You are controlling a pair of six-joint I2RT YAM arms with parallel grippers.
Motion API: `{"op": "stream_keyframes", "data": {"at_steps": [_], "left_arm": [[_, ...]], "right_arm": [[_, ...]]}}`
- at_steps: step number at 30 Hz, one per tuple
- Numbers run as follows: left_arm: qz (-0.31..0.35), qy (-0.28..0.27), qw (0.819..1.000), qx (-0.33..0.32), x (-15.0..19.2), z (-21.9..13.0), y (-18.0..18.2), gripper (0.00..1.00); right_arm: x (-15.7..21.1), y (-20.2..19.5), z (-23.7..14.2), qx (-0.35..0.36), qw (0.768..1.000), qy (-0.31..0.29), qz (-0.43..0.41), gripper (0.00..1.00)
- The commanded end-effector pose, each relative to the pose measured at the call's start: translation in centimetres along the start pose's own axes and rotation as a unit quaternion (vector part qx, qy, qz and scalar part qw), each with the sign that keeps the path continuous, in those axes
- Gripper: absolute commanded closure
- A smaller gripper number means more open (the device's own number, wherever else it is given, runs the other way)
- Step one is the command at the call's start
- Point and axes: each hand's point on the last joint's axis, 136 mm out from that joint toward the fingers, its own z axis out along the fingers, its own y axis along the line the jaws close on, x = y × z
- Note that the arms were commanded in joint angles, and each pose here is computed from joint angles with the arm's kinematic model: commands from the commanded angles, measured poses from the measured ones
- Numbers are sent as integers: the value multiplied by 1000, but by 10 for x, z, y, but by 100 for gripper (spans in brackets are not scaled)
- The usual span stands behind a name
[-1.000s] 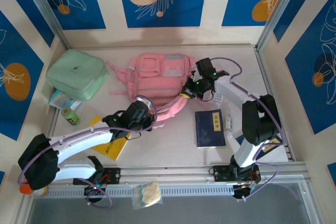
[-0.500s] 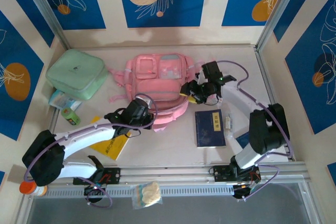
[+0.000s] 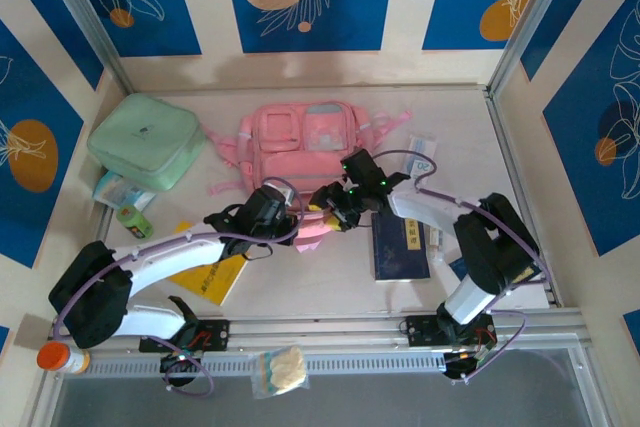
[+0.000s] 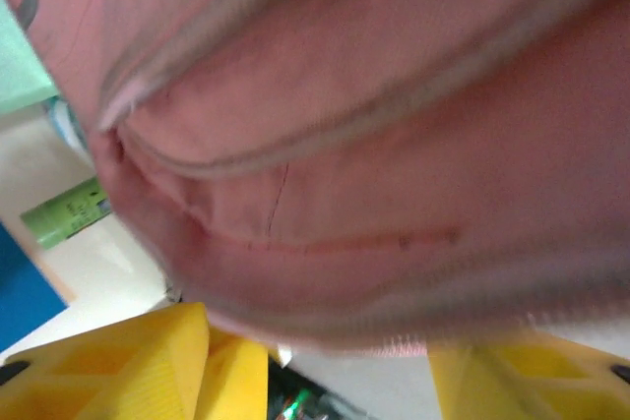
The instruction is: Pack books, pencil case, and school supplies into a backpack
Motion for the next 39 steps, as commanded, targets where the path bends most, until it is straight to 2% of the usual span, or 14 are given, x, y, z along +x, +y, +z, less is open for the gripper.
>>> {"op": "stream_keyframes", "data": {"at_steps": [1,4,6,9,11,14,18,23,26,29,32,39], "left_arm": [[7,-33,999,43,-24,-7,-23,100],[15,-35,998,41,-24,-9,-22,100],[22,-33,999,30,-22,-11,-17,100],[38,-32,999,-3,-21,-17,-5,100],[50,-33,998,-27,-21,-21,5,100],[55,-38,996,-58,-24,-29,22,100],[33,-36,996,-71,-29,-29,46,100],[17,-44,995,-90,-47,-25,69,100],[4,-44,993,-110,-61,-18,85,100],[-43,-61,984,-162,-73,-15,115,100],[-72,-85,981,-159,-86,-6,128,100],[-106,-87,975,-176,-116,14,156,100]], "right_arm": [[-15,15,6,10,999,-29,-17,49],[-22,5,4,38,998,-44,-35,63],[-27,-4,-4,50,996,-54,-42,78],[-36,-19,-20,68,994,-61,-54,95],[-43,-25,-33,72,993,-65,-66,99],[-54,-35,-54,82,991,-73,-77,100],[-65,-40,-78,56,992,-76,-81,100],[-58,-32,-95,30,990,-74,-115,100],[-48,-27,-95,8,990,-52,-128,100],[-40,-29,-95,21,988,-43,-147,100],[-33,-32,-93,26,985,-44,-163,100],[-31,-33,-88,19,986,-44,-159,100]]}}
